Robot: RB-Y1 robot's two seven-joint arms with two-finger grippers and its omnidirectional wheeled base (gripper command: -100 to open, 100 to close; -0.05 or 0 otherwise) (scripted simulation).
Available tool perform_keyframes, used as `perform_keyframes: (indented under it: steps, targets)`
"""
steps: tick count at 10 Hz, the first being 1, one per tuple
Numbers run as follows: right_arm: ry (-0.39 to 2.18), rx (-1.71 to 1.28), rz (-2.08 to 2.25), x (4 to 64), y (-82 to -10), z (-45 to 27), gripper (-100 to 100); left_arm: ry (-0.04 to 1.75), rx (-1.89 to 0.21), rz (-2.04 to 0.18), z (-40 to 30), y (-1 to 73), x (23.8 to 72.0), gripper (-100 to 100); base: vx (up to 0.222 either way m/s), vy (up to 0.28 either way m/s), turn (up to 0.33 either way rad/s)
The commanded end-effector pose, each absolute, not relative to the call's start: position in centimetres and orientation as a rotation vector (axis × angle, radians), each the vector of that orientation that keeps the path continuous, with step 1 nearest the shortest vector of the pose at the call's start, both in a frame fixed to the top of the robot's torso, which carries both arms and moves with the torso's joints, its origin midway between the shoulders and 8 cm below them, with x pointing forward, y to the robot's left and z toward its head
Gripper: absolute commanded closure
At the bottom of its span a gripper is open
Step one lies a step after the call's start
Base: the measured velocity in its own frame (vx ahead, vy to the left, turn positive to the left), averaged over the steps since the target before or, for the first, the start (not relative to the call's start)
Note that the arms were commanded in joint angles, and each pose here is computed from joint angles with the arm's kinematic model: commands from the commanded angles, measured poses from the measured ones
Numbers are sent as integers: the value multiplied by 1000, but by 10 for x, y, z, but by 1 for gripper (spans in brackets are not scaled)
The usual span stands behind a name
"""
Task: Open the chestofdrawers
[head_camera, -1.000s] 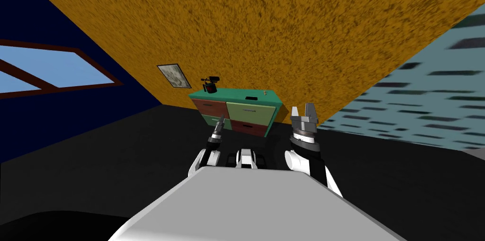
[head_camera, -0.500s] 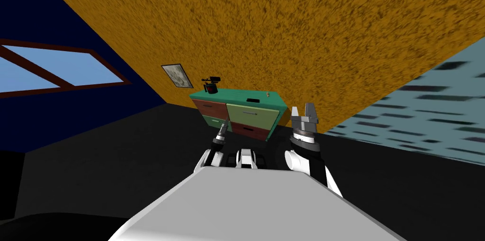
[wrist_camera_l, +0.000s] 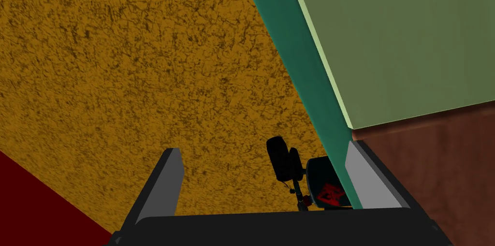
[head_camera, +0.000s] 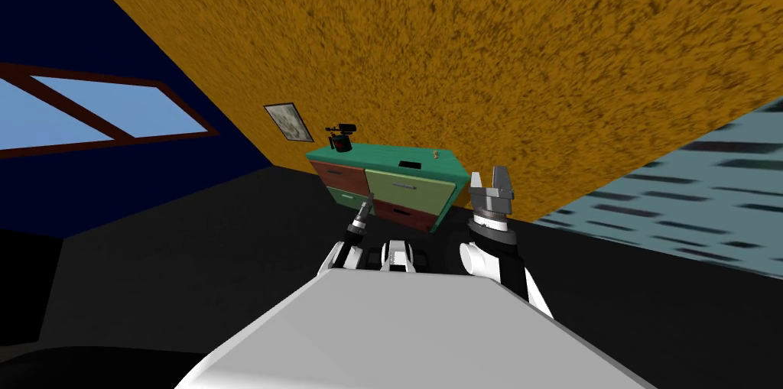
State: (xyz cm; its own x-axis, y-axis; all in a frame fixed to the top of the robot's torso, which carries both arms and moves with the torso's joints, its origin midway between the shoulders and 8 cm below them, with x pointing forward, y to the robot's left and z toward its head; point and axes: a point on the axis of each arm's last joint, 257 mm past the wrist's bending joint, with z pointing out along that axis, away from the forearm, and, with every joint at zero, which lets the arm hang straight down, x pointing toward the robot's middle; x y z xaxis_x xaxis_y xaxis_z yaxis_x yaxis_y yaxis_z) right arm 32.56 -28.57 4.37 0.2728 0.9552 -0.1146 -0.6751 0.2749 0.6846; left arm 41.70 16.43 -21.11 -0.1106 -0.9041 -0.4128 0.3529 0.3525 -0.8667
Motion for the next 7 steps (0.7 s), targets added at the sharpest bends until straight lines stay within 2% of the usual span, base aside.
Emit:
perform_keyframes:
  steps: [1,7]
  targets:
    - [580,576,1182,326,-286,44,0,1310,-569,-1184,-236,144,416,-100,148,-62,119]
    - [580,575,1182,326,-286,44,0,1417,-539,-1198,-280,114,410,-100,115,-39,76]
